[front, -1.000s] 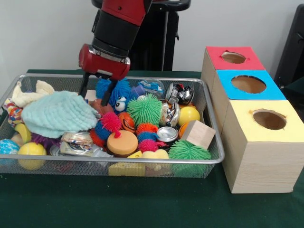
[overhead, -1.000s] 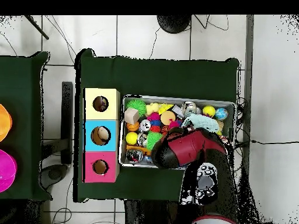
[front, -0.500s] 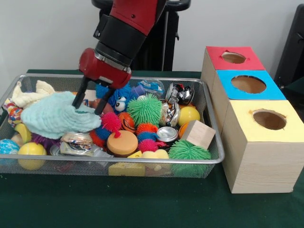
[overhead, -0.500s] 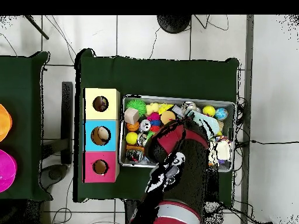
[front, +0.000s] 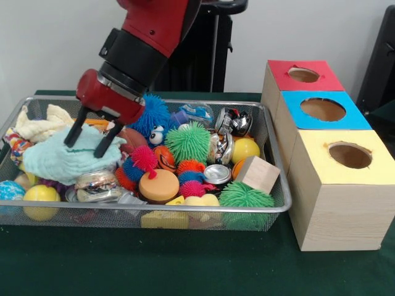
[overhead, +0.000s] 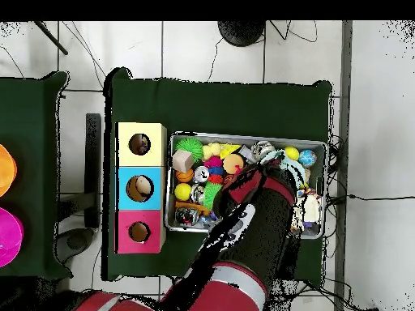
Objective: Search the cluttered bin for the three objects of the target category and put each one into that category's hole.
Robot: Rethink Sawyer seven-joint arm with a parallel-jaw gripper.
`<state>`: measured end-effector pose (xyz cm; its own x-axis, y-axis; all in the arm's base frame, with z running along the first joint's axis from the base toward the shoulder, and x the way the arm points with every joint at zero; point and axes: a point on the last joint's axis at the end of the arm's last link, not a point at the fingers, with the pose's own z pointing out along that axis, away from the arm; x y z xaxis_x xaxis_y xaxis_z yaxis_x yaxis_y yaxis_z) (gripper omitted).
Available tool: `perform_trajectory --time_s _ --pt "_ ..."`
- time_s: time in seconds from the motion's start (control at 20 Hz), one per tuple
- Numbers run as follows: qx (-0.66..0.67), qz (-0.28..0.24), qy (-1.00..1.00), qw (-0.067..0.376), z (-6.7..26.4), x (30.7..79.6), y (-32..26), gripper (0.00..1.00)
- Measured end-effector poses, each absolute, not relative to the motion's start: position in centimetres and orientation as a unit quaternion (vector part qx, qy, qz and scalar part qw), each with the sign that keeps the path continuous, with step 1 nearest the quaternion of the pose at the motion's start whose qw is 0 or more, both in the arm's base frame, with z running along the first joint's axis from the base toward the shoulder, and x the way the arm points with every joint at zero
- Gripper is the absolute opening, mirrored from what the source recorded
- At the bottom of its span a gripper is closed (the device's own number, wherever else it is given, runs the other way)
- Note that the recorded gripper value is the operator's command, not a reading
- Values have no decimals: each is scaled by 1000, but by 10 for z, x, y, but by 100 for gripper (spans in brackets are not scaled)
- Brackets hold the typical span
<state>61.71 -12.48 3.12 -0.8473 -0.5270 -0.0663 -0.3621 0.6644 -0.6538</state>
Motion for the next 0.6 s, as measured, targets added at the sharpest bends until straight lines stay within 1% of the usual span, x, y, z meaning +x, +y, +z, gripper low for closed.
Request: perform_trajectory --time_s 0.3,0.6 --pt "-233 -341 903 119 26 619 -141 100" --pt "-181 -331 919 119 16 619 -155 100"
